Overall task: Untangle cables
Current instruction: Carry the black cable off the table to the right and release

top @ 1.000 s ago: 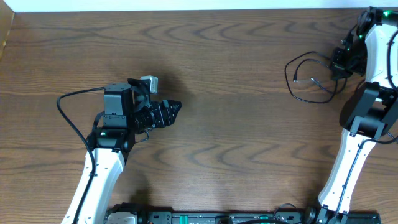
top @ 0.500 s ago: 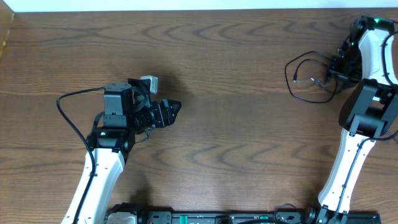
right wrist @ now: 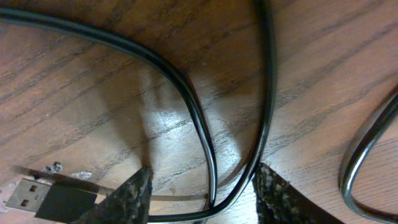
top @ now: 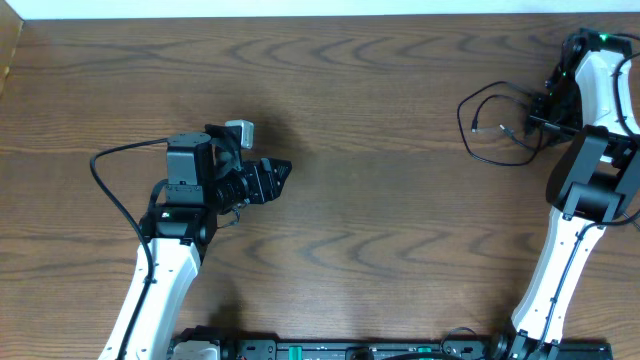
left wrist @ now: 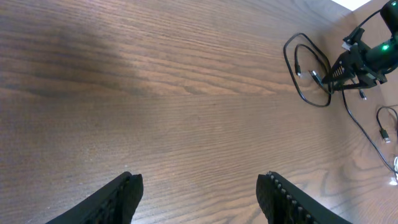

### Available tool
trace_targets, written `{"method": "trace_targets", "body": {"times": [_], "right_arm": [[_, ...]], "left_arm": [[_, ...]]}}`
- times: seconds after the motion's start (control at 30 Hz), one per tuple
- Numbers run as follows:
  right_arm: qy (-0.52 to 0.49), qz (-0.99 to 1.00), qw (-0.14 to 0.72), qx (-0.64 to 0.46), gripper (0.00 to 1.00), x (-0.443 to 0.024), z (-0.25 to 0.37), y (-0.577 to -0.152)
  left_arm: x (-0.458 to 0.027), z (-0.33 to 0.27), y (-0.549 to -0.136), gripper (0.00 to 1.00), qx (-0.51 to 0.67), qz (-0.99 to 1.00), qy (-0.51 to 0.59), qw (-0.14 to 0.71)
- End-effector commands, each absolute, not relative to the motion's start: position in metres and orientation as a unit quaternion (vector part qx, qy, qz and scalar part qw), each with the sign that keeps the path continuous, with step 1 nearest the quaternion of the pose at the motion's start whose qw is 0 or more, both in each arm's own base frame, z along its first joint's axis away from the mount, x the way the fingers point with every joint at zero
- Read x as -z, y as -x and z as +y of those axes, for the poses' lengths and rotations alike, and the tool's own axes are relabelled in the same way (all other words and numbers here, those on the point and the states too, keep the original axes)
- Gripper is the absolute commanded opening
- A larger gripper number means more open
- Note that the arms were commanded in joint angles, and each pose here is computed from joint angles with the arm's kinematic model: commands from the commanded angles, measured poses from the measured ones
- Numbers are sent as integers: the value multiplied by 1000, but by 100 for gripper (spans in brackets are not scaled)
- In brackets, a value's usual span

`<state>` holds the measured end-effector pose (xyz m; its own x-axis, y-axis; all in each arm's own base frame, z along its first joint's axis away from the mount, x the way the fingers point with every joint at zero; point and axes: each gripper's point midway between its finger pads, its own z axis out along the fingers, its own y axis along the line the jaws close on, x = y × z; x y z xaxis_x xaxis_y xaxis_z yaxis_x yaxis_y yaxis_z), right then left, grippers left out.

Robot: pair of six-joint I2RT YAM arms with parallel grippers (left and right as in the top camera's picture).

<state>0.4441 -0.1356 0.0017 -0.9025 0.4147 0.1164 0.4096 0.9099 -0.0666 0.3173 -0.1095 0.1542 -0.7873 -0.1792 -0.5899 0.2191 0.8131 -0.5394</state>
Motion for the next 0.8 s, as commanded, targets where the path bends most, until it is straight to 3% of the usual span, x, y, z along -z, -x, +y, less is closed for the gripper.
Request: {"method": "trace_targets", "body": {"times": [0.0,0.07,0.13,0.43,0.77], "right_arm": [[214,-973,83,-29,35,11,-138,-433],[214,-972,89,-29,13,17,-137,-430],[214,-972,96,-28,1,24,-136,-426],[187,-979,71,41,1,16,-115,-437],[201,-972,-125,3,1,-111,-147,-486]], "left_arm": [[-156,-108,-318,64,300,893,-18,335],[-156,-108,-318,64,300,893,-18,335],[-156,-108,-318,64,300,893,-18,335],[-156,-108,-318,64,300,893,-18,335],[-156,-108,-318,64,300,893,-18,335]]}}
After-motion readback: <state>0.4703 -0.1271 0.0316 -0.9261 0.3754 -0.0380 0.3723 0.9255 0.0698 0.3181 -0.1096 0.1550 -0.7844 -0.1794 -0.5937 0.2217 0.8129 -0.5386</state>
